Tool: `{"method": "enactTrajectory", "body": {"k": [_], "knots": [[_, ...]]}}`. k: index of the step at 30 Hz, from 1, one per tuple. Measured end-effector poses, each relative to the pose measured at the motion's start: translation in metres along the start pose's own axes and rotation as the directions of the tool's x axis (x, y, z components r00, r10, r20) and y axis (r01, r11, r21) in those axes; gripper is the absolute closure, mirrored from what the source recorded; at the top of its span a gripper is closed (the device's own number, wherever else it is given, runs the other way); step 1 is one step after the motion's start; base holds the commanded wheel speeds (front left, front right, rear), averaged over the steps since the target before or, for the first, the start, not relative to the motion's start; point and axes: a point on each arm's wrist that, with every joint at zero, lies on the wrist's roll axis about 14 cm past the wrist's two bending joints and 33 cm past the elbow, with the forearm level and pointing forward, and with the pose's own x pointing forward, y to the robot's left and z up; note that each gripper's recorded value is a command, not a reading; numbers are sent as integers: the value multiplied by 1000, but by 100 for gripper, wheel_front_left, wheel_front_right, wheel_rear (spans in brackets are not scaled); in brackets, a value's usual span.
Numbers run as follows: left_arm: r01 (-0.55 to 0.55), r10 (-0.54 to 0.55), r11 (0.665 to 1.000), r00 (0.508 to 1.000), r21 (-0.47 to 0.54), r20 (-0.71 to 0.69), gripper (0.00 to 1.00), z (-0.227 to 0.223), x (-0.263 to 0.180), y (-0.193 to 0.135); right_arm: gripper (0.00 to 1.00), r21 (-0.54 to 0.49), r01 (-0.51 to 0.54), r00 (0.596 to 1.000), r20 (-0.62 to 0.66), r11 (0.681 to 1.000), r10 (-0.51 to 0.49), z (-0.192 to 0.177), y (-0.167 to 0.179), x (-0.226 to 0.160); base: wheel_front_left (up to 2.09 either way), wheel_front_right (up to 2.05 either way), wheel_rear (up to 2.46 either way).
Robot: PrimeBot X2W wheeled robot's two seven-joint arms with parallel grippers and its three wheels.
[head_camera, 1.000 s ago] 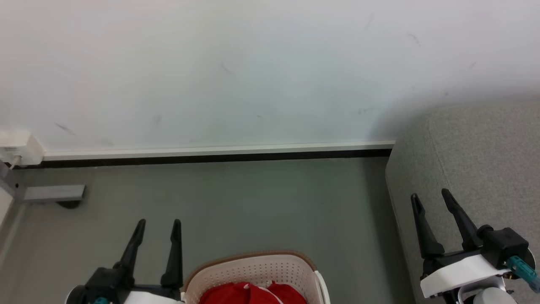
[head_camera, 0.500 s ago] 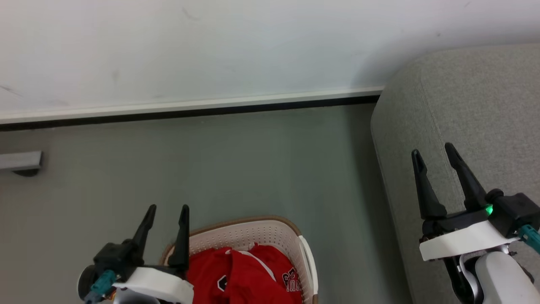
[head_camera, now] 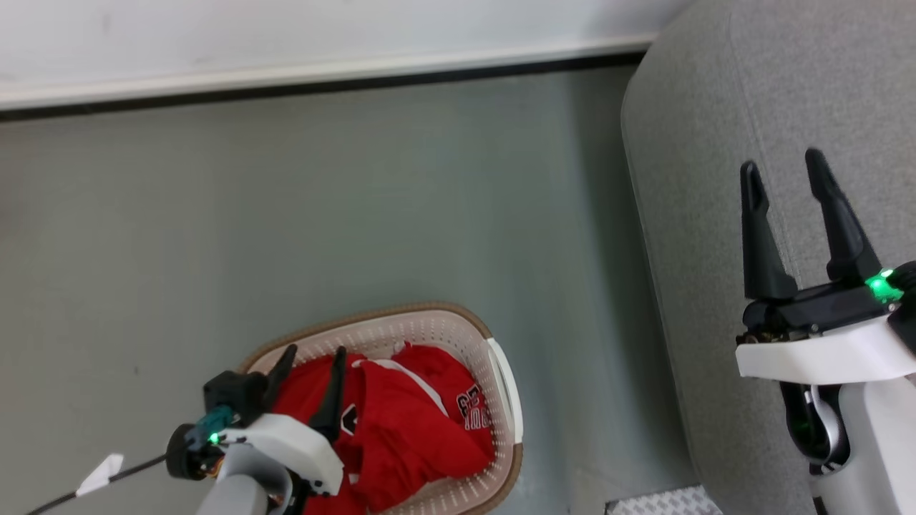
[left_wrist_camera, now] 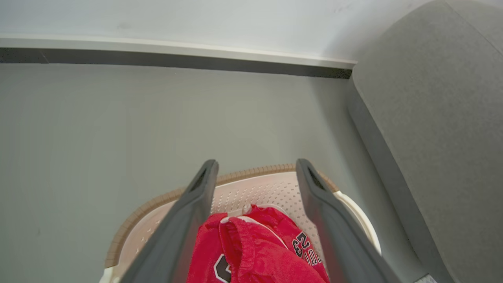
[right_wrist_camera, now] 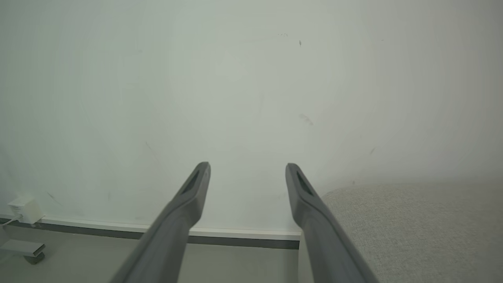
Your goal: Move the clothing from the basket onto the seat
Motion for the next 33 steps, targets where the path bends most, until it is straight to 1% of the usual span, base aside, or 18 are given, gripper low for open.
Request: {"method": "enactTrajectory", "body": {"k": [6, 13, 17, 24, 26, 33], "knots": [[60, -65, 998, 983, -34, -170, 0, -53, 18, -9, 0, -7, 18, 1000, 13, 1000, -18, -5, -10, 11, 0, 0, 0], [78, -106, 993, 929, -93, -354, 0, -105, 31, -11, 0, -2, 43, 999, 26, 999, -43, -11, -18, 19, 0, 0, 0], [86, -127, 990, 887, -110, -444, 0, -131, 37, -11, 0, 1, 58, 998, 33, 998, -58, -13, -25, 22, 0, 0, 0], [79, -143, 988, 794, -133, -590, 0, -175, 44, -6, 0, -14, 89, 996, 18, 996, -89, -25, -37, 22, 0, 0, 0], [95, -152, 988, 758, -123, -634, 0, -187, 44, -5, 0, -23, 97, 995, 9, 995, -97, -29, -41, 22, 0, 0, 0], [122, -185, 983, 697, -140, -692, 0, -214, 59, -6, 0, -54, 127, 991, -29, 990, -128, -48, -55, 21, 0, 0, 0]]}}
